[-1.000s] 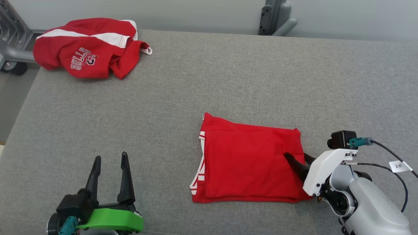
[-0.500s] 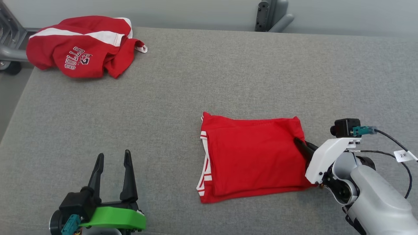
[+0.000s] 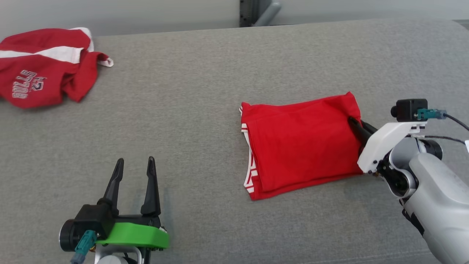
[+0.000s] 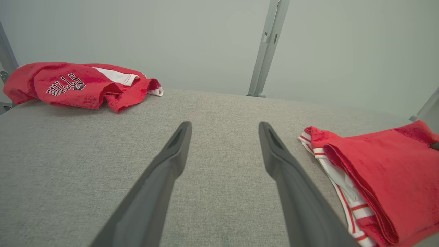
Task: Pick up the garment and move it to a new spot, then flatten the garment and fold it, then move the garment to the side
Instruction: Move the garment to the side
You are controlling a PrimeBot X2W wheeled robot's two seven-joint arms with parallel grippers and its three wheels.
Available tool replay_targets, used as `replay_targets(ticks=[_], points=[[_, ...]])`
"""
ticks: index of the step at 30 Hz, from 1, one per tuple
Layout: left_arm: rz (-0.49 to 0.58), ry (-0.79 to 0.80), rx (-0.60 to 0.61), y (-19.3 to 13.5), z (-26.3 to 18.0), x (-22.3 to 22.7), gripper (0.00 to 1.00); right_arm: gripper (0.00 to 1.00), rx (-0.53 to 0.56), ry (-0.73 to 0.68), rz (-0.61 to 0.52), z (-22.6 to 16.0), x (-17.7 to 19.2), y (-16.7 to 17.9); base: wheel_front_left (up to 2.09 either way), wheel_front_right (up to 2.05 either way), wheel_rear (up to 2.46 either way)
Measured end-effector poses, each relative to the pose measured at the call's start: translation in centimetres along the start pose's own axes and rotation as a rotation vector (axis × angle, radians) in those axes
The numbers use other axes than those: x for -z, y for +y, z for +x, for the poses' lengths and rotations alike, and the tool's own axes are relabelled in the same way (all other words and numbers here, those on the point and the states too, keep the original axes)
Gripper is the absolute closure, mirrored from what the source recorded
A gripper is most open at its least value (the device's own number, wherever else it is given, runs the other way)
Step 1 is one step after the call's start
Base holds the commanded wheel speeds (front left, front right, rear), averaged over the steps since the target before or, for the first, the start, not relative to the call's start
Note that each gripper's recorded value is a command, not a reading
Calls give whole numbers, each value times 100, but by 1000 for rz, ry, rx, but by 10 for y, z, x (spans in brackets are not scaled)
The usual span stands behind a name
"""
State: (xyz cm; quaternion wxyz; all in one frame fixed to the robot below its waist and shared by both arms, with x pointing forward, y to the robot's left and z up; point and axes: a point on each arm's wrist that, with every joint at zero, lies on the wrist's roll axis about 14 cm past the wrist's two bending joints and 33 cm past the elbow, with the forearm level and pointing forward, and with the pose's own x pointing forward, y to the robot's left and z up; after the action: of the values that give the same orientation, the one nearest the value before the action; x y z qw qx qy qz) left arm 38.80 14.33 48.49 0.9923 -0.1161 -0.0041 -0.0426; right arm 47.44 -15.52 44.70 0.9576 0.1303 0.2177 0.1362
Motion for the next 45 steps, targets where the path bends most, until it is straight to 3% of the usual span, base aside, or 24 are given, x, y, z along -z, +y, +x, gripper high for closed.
replay_targets(ticks=[4, 10, 19, 25, 29, 45], points=[[4, 11, 65, -18, 14, 6, 0, 100, 39, -40, -6, -7, -15, -16, 0, 0, 0], [26, 20, 252, -69, 55, 19, 0, 100, 148, -127, 0, -30, -43, -57, 0, 0, 0], [-6, 70, 434, -129, 85, 51, 0, 100, 295, -152, 21, -53, -43, -111, 0, 0, 0], [-13, 112, 438, -126, 91, 72, 0, 100, 351, -161, 17, -46, -49, -134, 0, 0, 0], [13, 101, 401, -108, 96, 68, 0, 100, 378, -200, -6, -35, -74, -149, 0, 0, 0], [76, 117, 351, -73, 104, 68, 0, 100, 553, -232, -186, -15, -124, -222, 0, 0, 0]])
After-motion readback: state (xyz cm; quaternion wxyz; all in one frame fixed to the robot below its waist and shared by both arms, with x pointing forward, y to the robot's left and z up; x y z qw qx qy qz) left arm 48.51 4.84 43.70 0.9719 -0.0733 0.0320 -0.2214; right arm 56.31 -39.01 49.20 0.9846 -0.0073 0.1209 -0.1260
